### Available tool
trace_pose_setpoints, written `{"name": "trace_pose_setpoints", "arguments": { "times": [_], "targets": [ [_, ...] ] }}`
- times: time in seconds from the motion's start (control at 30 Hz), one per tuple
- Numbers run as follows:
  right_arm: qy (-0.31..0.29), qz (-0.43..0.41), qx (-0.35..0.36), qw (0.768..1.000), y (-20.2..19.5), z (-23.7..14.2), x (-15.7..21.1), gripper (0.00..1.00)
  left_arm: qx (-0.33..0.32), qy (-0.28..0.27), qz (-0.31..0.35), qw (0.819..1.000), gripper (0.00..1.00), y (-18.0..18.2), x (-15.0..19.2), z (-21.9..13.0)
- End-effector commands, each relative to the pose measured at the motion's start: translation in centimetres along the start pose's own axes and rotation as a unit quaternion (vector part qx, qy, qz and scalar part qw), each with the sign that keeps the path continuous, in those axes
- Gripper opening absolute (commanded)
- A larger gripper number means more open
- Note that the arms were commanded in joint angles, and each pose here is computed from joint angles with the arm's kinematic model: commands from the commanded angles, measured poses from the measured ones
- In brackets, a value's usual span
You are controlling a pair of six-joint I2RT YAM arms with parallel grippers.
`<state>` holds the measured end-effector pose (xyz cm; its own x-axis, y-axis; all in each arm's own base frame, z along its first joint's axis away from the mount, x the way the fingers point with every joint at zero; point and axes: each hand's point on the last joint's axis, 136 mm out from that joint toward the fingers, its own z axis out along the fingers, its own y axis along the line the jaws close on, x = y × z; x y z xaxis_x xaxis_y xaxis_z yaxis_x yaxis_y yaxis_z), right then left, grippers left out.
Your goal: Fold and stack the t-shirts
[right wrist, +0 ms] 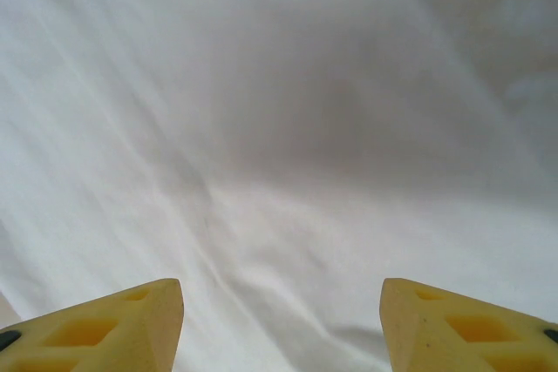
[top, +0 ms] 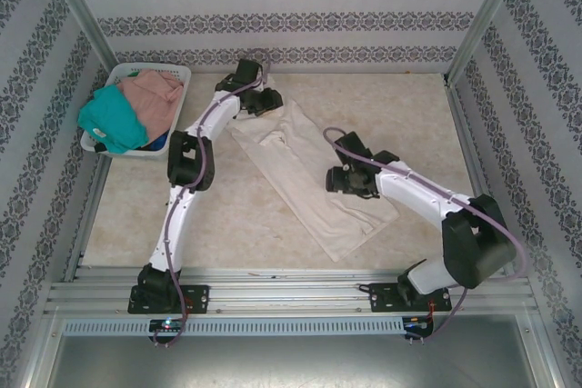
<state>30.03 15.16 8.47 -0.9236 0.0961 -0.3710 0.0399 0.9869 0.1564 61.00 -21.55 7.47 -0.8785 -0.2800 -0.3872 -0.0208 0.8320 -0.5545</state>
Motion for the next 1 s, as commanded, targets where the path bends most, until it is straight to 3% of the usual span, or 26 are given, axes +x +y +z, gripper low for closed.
{"name": "trace_pose_setpoints", "arguments": {
  "times": [0.0, 0.1, 0.23, 0.43, 0.7, 0.8, 0.97],
  "targets": [
    [-0.004, -0.033, 0.03, 0.999, -0.7, 1.7, -1.9, 0.62, 0.003, -0.064, 0.043, 0.997, 0.45, -3.2, -2.8, -7.0],
    [0.014, -0.039, 0.04, 0.998, -1.1, 4.6, -2.1, 0.62, 0.002, -0.068, 0.043, 0.997, 0.39, -3.1, -1.3, -9.4],
    [0.028, -0.022, 0.034, 0.999, -1.6, 6.5, -2.0, 0.61, -0.002, -0.061, 0.013, 0.998, 0.37, -0.3, 3.7, -9.7],
    [0.062, -0.039, 0.035, 0.997, -0.1, 7.4, 0.5, 0.61, -0.044, -0.027, -0.018, 0.999, 0.37, 5.0, 8.4, -6.5],
    [0.099, -0.019, 0.042, 0.994, 0.0, 7.8, 4.9, 0.62, -0.026, 0.009, -0.046, 0.999, 0.33, 6.9, 9.0, -0.1],
    [0.111, -0.035, 0.006, 0.993, 1.9, 7.9, 7.3, 0.62, -0.018, 0.018, -0.05, 0.998, 0.33, 6.9, 8.5, 1.8],
    [0.149, -0.067, 0.003, 0.987, 4.9, 7.3, 12.2, 0.62, 0.015, 0.033, -0.042, 0.998, 0.32, 5.7, 7.1, 4.2]
  ]
}}
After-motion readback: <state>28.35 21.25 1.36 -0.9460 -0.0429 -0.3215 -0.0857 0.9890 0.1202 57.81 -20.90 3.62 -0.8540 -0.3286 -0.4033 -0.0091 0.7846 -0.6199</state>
